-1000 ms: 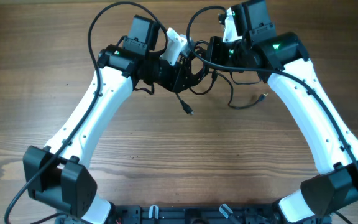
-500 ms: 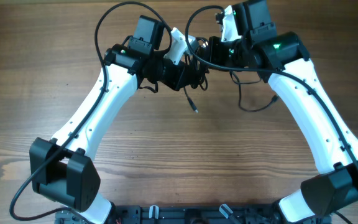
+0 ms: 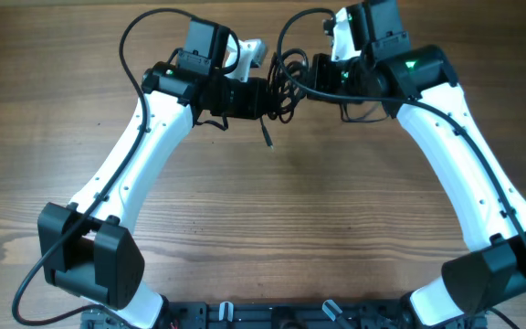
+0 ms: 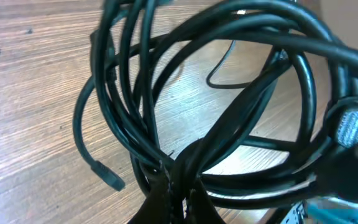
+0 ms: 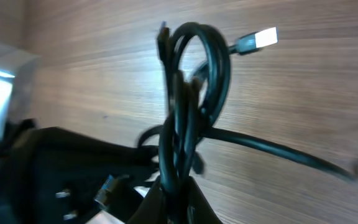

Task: Untangle cables
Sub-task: 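Hold the bundle with both grippers and pull loops apart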

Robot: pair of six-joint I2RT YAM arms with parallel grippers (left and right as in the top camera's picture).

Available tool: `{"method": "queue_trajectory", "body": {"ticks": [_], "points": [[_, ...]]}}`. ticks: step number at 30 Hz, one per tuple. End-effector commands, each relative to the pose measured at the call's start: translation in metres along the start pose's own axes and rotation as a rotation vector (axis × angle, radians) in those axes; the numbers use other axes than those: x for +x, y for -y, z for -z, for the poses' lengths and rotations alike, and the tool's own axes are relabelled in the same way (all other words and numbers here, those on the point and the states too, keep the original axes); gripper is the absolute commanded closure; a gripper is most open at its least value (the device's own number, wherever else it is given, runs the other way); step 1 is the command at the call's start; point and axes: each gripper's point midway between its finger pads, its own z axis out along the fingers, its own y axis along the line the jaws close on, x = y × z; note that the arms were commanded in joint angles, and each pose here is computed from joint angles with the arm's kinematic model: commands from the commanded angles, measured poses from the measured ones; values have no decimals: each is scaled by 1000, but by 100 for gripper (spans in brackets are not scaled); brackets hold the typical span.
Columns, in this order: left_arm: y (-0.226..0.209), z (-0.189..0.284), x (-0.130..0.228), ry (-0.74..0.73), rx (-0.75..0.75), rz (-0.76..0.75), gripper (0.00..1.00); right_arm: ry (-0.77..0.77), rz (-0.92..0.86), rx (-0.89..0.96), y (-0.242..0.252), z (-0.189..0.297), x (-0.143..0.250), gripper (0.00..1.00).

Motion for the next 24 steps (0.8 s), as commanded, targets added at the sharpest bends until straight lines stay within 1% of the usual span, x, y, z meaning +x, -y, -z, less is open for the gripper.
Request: {"method": "queue_trajectory", "body": {"ticks": [1, 3, 5, 7, 8, 10, 11, 13, 15, 16, 18, 19, 20, 21, 24], "points": [[-69, 16, -17, 98, -296, 170, 96, 109, -51, 272, 52, 14, -17, 96], [-74, 18, -18, 107, -325, 175, 96, 156, -67, 382, 71, 22, -22, 96], [-75, 19, -19, 109, -332, 176, 96, 186, -79, 447, 81, 27, -26, 96], [-76, 19, -19, 111, -335, 176, 96, 200, -78, 469, 84, 29, -29, 94], [-76, 19, -19, 110, -334, 176, 96, 184, -68, 433, 79, 27, -28, 85], [-75, 19, -19, 110, -333, 176, 96, 143, -8, 315, 59, 21, -26, 73], [-74, 18, -19, 110, -329, 180, 96, 114, 51, 202, 39, 17, -25, 68], [-71, 17, -18, 107, -309, 197, 96, 76, 124, 5, 2, 15, -21, 65], [-59, 14, -18, 94, -236, 194, 96, 48, 150, -140, -25, 16, -16, 63], [-47, 13, -19, 86, -168, 189, 96, 41, 145, -178, -32, 17, -15, 63], [-33, 13, -20, 79, -82, 190, 96, 37, 90, -178, -32, 17, -15, 63], [-29, 16, -22, 84, -44, 230, 96, 34, 59, -179, -32, 16, -15, 63], [-27, 21, -26, 96, -17, 303, 96, 32, 36, -184, -32, 14, -15, 66], [-26, 25, -28, 102, 5, 346, 96, 29, 29, -188, -32, 14, -14, 68], [-13, 34, -35, 98, 135, 443, 96, 8, 46, -224, -43, 10, -9, 69]]}}
